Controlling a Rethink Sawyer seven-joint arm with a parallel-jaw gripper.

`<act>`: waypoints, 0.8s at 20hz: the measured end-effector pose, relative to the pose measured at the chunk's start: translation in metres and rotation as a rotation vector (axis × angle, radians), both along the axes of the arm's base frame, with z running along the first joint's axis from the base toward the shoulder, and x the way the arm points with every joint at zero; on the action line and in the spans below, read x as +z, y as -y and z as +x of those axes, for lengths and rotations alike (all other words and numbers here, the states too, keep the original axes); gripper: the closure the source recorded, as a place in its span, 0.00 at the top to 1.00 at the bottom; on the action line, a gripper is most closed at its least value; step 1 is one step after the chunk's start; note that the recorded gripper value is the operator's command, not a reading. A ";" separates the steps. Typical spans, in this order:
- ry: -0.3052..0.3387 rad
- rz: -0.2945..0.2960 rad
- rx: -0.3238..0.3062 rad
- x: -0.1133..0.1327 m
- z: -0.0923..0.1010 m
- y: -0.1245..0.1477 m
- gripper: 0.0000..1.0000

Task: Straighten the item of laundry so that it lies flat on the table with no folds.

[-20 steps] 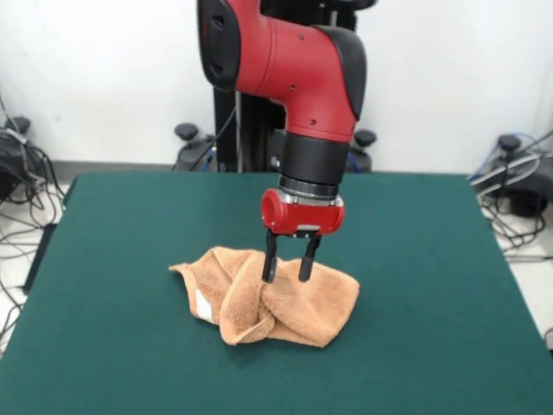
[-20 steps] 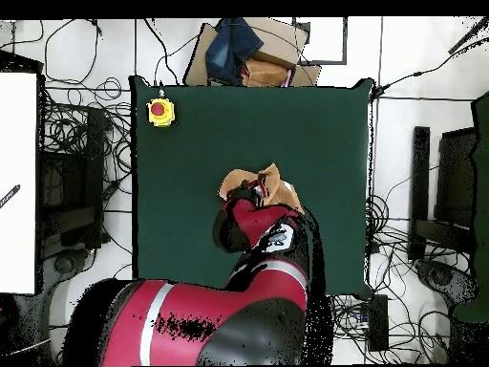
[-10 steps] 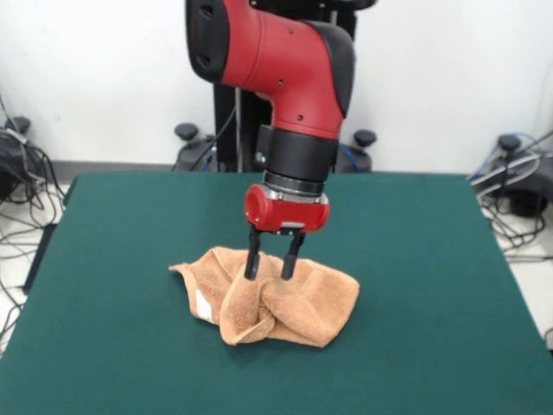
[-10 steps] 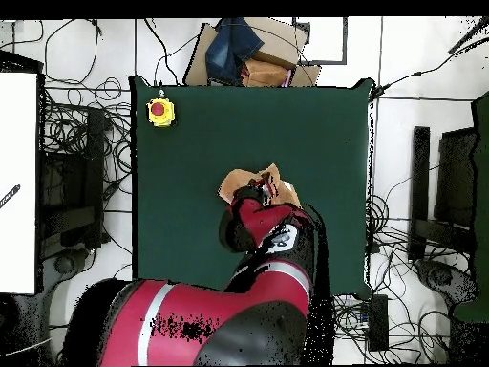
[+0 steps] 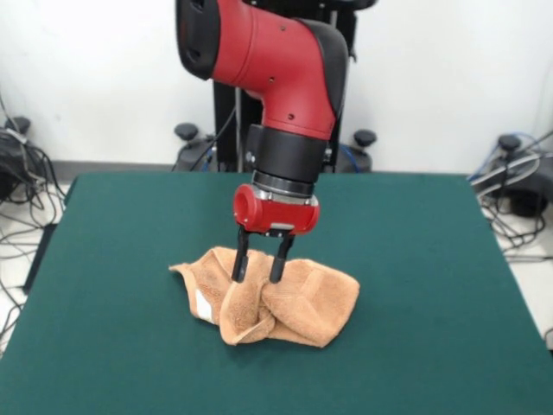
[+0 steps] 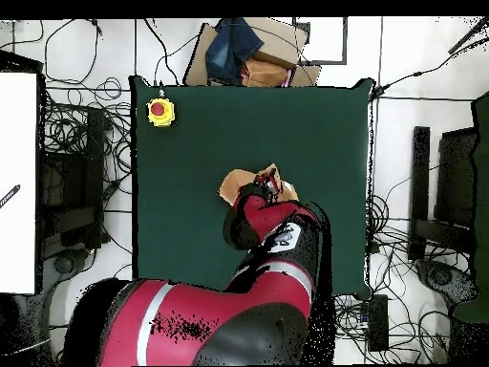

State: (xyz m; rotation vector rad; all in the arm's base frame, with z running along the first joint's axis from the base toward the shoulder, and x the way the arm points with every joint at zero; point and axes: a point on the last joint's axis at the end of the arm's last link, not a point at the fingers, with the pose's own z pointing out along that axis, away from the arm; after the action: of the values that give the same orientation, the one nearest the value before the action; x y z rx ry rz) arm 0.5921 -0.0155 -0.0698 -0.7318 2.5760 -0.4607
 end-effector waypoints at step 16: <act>0.013 0.022 0.010 -0.022 -0.011 0.004 1.00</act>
State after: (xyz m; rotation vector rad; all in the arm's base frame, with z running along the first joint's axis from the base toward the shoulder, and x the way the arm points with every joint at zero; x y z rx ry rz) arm 0.5809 -0.0191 -0.0916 -0.7314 2.5599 -0.4321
